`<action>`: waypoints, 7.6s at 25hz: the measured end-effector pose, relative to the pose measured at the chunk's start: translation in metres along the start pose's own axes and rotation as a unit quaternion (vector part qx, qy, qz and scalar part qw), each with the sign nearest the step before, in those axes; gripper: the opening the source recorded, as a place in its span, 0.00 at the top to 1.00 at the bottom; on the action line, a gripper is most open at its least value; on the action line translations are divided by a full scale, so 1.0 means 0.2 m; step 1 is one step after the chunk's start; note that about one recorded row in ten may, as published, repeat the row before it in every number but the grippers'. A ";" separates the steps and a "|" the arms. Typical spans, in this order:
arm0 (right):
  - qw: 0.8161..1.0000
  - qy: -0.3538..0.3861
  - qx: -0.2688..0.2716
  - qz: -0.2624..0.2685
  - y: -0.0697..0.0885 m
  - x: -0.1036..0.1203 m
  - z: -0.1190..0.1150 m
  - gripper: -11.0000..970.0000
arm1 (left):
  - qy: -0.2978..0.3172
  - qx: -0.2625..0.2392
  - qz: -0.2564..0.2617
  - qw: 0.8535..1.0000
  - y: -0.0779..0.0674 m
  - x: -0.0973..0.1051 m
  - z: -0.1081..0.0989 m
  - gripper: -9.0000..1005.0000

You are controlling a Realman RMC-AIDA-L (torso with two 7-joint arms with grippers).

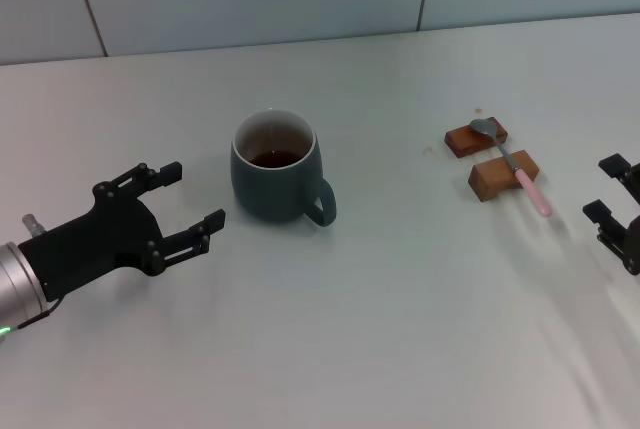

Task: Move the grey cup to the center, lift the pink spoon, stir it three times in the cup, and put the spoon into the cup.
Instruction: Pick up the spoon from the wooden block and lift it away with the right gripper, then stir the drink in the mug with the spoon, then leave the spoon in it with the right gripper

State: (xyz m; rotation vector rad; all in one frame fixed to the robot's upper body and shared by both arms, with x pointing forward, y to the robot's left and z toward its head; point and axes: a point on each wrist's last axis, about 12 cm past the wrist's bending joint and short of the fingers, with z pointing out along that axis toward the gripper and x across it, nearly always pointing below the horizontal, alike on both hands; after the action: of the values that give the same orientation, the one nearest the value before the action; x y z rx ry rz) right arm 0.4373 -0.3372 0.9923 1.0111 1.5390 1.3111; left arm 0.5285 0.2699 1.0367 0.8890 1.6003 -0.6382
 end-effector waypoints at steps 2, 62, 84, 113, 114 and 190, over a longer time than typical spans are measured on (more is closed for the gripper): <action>1.000 0.001 0.001 0.000 0.00 0.00 0.01 0.20 | -0.001 0.001 0.000 1.000 0.00 0.00 0.00 0.18; 0.998 0.043 0.038 -0.003 -0.02 0.10 0.16 0.46 | -0.002 0.013 0.007 1.000 -0.01 -0.01 0.00 0.18; 0.998 0.044 0.044 -0.028 -0.03 0.11 0.15 0.82 | -0.001 0.018 0.009 1.000 -0.01 -0.01 0.00 0.18; 0.792 0.243 -0.188 -0.528 0.91 -0.36 0.04 0.88 | 0.005 0.035 0.010 0.999 -0.01 -0.02 0.00 0.18; 0.780 0.257 -0.176 -0.542 0.96 -0.36 0.05 0.88 | 0.005 0.034 0.009 0.999 0.00 -0.03 0.00 0.18; 0.479 0.568 0.154 -0.652 1.43 0.67 1.30 0.83 | 0.000 0.041 0.011 0.999 0.00 -0.05 0.03 0.18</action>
State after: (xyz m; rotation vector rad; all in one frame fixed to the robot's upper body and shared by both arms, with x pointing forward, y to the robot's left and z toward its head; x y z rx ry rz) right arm 0.6584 -0.0975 1.2407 -1.2745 2.5559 0.3133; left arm 0.5331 0.2635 1.0459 0.9644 1.5714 -0.6932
